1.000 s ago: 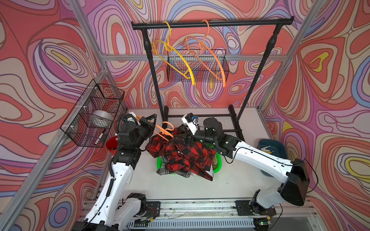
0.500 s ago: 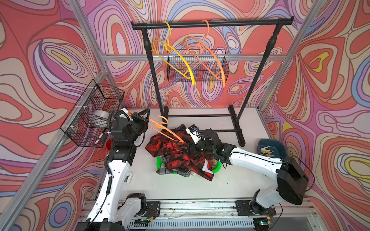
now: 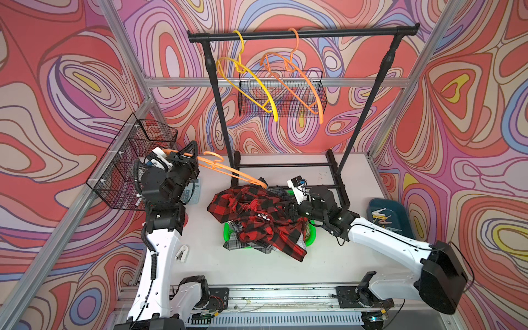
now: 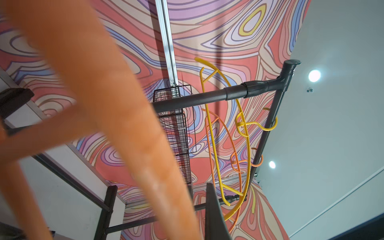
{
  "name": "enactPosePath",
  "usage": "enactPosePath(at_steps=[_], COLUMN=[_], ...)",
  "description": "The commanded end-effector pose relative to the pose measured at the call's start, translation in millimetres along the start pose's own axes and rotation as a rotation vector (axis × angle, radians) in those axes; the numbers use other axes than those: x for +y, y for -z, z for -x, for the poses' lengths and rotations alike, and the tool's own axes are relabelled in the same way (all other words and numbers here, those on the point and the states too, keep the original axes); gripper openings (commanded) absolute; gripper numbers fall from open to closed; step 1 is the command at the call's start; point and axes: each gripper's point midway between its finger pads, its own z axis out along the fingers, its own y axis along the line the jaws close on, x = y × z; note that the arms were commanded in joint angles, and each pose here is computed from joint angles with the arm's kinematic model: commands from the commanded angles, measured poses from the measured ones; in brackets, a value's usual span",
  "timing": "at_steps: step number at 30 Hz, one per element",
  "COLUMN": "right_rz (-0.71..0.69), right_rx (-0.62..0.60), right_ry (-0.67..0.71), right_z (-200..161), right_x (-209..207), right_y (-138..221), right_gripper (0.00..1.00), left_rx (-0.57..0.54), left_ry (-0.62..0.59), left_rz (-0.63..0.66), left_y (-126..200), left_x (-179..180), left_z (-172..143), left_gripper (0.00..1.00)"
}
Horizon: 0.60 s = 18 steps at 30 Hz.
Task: Remove the clothespins securing long-sleeve shirts to the hanger
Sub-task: Remove the long-sleeve shirt from the hanger, then place the hanger on the clothesline.
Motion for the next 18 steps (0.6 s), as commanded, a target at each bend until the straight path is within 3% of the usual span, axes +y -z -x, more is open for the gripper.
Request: enactPosePath(at_steps=[1,8,18], right_rz=[0.098,0.222,0.293], right_rx=[-0.067,-0.164,-0.222], right_ry=[0.114,0.229,0.297], right_z=[40.0,92.2,120.0], right_x=[29.5,66.9,77.0], right_y=[23.4,44.0,10.1], right_gripper=[0.72,0.74,0.73], left_rx=[0.007,0.008,0.014], left_ry=[0.106,0.189,0.230], left_rz=[-0.077,-0.062,-0.052], left_y=[2.4,4.0,3.1], left_x=[-7.6,7.0,14.8], left_z=[0.4,0.3,-0.3], left_gripper=[0.00,0.00,0.00])
